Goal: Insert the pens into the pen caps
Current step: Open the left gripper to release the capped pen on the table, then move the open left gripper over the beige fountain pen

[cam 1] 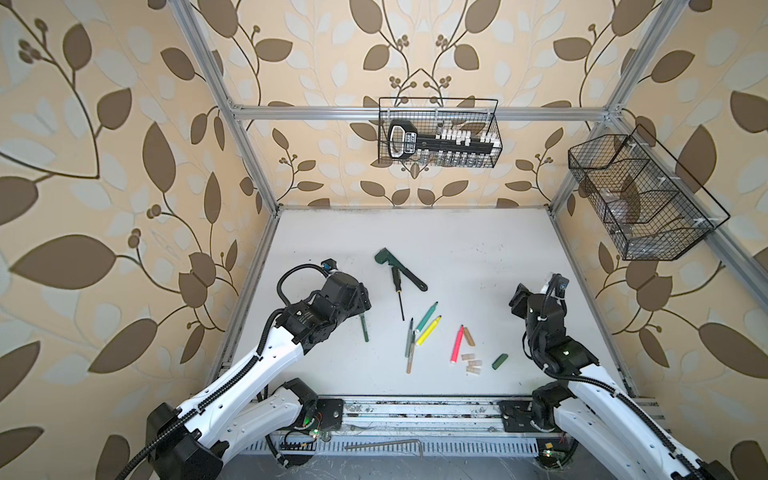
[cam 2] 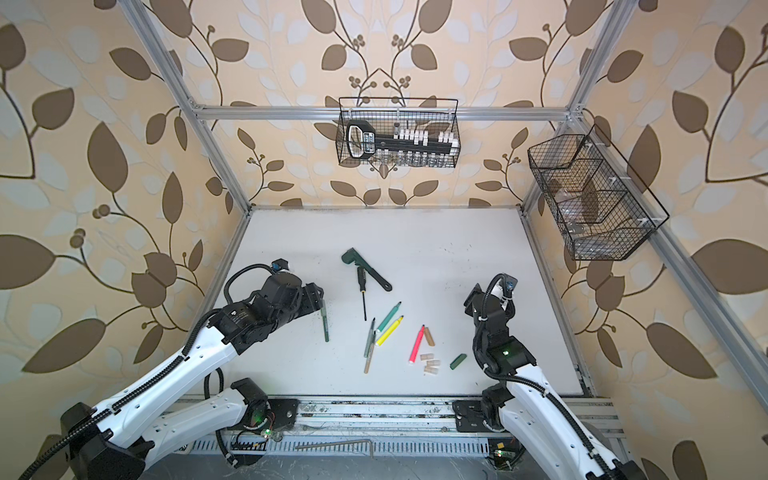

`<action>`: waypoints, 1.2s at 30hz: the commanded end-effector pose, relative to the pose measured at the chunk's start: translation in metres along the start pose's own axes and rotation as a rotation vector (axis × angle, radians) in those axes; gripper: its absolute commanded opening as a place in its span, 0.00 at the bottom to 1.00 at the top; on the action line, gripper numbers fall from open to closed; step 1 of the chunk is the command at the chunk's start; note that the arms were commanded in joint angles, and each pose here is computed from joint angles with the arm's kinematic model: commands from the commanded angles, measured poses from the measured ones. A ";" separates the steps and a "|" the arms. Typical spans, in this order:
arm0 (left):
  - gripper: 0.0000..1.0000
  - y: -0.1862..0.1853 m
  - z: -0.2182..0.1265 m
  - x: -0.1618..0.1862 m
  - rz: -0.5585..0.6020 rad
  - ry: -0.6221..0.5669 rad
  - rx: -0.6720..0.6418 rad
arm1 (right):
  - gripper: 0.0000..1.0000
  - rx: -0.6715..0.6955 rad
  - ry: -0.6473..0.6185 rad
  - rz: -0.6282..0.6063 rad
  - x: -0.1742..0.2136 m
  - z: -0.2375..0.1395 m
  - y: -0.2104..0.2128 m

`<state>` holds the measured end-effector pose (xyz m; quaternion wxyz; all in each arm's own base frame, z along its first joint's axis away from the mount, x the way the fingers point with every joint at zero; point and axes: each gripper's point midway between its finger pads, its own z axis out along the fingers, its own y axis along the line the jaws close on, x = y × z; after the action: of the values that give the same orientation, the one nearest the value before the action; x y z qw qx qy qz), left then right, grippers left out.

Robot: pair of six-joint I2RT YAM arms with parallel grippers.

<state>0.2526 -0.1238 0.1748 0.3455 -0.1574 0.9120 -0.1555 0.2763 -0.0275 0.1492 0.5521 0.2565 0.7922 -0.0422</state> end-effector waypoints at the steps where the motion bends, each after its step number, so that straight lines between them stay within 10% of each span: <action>1: 0.70 -0.006 -0.008 0.020 0.043 0.059 0.004 | 0.70 -0.070 0.039 0.093 0.016 0.014 0.001; 36: 0.51 -0.056 0.026 0.152 0.094 0.203 -0.011 | 0.72 -0.140 0.028 0.017 0.023 0.003 0.023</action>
<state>0.1731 -0.2355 0.0939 0.2582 -0.0911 0.9510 -0.1437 0.2853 0.0025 0.1336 0.5545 0.2253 0.8005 0.0326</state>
